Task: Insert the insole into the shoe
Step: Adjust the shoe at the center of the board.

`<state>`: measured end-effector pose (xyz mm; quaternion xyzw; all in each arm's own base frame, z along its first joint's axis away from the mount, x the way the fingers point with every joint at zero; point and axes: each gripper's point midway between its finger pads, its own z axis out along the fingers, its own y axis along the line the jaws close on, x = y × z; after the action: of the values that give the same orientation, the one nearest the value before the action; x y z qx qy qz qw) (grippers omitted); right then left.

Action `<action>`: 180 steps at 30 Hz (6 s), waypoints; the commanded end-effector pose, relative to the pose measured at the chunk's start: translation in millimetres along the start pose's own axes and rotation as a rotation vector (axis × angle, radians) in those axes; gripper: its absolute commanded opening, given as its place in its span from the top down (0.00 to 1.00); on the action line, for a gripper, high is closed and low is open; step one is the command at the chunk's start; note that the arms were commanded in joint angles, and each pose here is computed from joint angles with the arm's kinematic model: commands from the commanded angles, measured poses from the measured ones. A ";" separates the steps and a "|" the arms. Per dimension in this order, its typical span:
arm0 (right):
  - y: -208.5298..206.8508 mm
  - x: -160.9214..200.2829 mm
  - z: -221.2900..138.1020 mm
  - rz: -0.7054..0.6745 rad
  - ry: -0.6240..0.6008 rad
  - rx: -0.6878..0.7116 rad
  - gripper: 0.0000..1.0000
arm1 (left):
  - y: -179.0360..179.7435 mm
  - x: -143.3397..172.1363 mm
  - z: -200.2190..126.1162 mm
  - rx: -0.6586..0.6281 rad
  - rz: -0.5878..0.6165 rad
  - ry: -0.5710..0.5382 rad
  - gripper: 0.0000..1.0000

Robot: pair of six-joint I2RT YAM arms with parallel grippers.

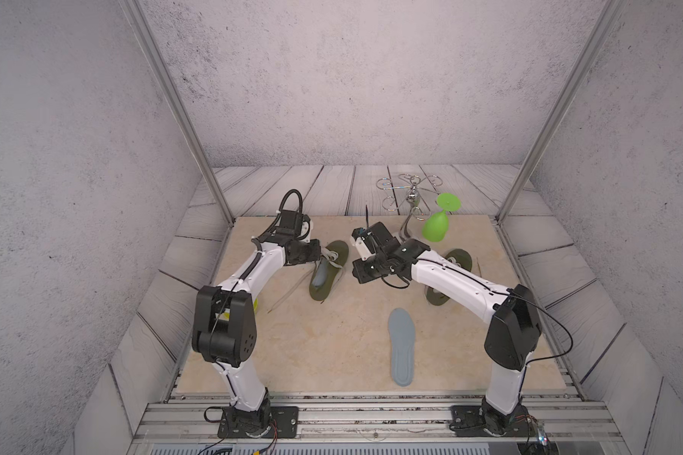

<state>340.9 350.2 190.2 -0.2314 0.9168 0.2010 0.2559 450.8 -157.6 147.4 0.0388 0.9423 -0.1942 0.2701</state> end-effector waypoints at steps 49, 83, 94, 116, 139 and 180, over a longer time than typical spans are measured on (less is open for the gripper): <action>-40.8 9.0 -64.8 0.051 -0.068 0.047 0.77 | 14.4 32.4 89.9 -0.185 0.142 0.191 1.00; 11.1 -22.8 46.6 -0.289 0.049 -0.023 0.73 | 35.8 61.1 -12.2 -0.166 -0.003 0.118 0.82; 55.0 -42.9 119.2 -0.303 0.104 -0.151 0.67 | 52.1 65.1 -26.2 -0.052 -0.170 0.065 0.80; 43.4 -56.5 191.8 -0.301 0.001 -0.113 0.59 | 52.0 65.3 -21.7 -0.001 -0.214 0.054 0.80; 18.1 -50.7 144.5 -0.346 0.071 0.043 0.62 | 46.6 68.0 -17.1 0.038 -0.207 0.061 0.81; -21.3 -31.4 45.2 -0.009 0.057 0.114 0.57 | 19.3 77.6 34.5 -0.159 0.098 0.187 1.00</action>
<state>398.3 361.0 157.8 -0.2352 0.9331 0.1212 0.2436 411.8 -162.2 67.6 0.0796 0.9712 -0.1219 0.1885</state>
